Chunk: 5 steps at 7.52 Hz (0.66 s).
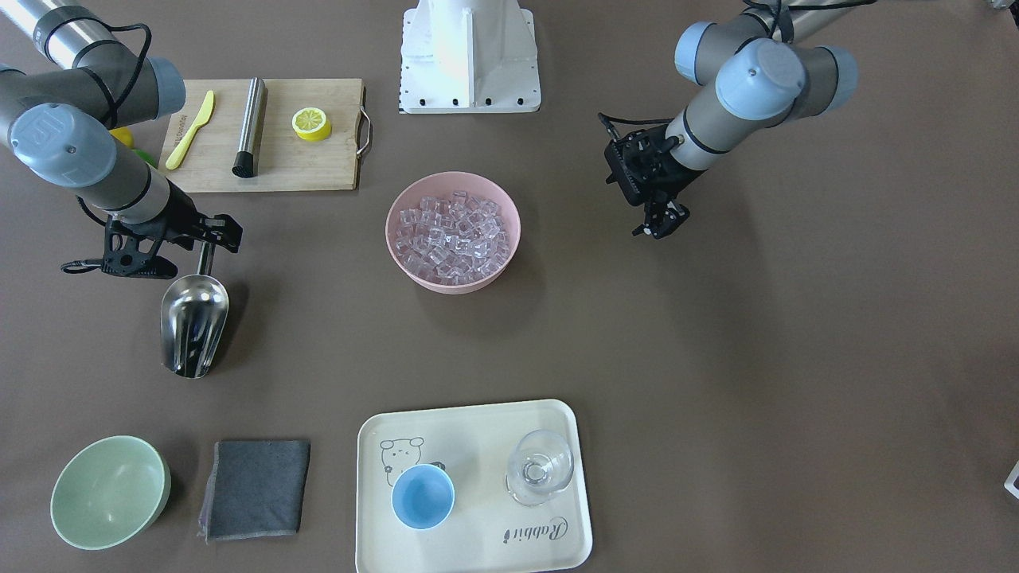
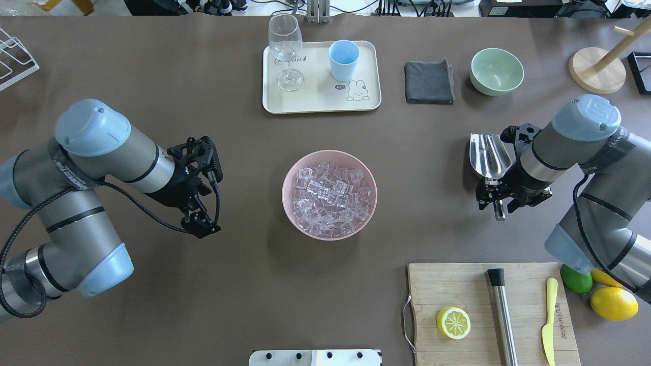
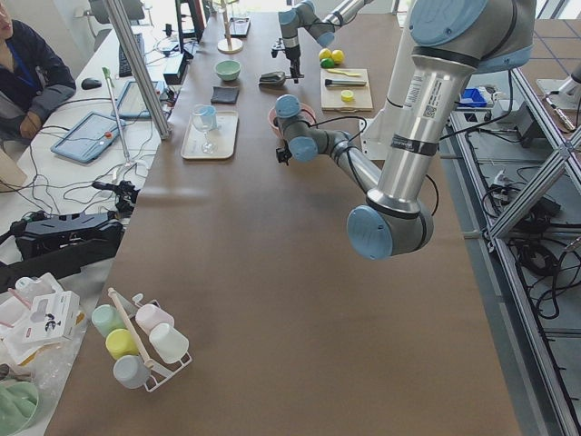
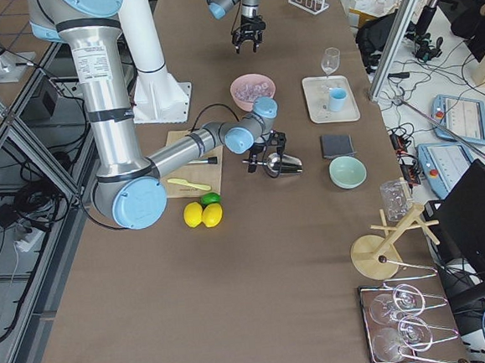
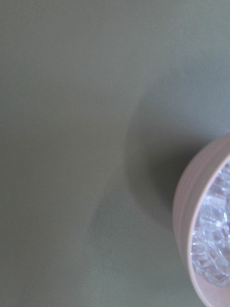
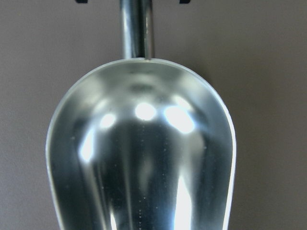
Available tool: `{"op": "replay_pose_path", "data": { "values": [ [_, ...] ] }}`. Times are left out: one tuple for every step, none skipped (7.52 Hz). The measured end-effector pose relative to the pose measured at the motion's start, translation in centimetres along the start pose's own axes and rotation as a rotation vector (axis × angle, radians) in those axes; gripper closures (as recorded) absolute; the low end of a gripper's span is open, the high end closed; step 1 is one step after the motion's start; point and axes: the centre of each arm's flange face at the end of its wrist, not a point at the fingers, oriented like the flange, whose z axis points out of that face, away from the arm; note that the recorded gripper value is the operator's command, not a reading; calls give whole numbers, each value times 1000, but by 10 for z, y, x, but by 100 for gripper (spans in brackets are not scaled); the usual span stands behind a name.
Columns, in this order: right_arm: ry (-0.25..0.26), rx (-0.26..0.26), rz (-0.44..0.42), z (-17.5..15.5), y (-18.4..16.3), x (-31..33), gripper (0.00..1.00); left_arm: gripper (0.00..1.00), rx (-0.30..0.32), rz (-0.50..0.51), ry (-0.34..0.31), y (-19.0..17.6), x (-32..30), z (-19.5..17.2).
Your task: Put ice in cup with scoop
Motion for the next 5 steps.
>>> {"op": "replay_pose_path", "data": {
  "values": [
    [4, -2, 1, 3, -2, 1, 100, 2, 26, 48, 5, -13, 13, 17],
    [6, -3, 3, 4, -3, 2, 100, 2, 55, 87, 16, -26, 18, 34],
    [6, -2, 5, 4, -3, 2, 100, 2, 73, 131, 24, -35, 19, 49],
    [3, 0, 7, 2, -4, 2, 100, 2, 76, 218, 18, -42, 13, 61],
    [-2, 3, 10, -2, -5, 2, 100, 2, 72, 289, -1, -49, 3, 69]
  ]
}}
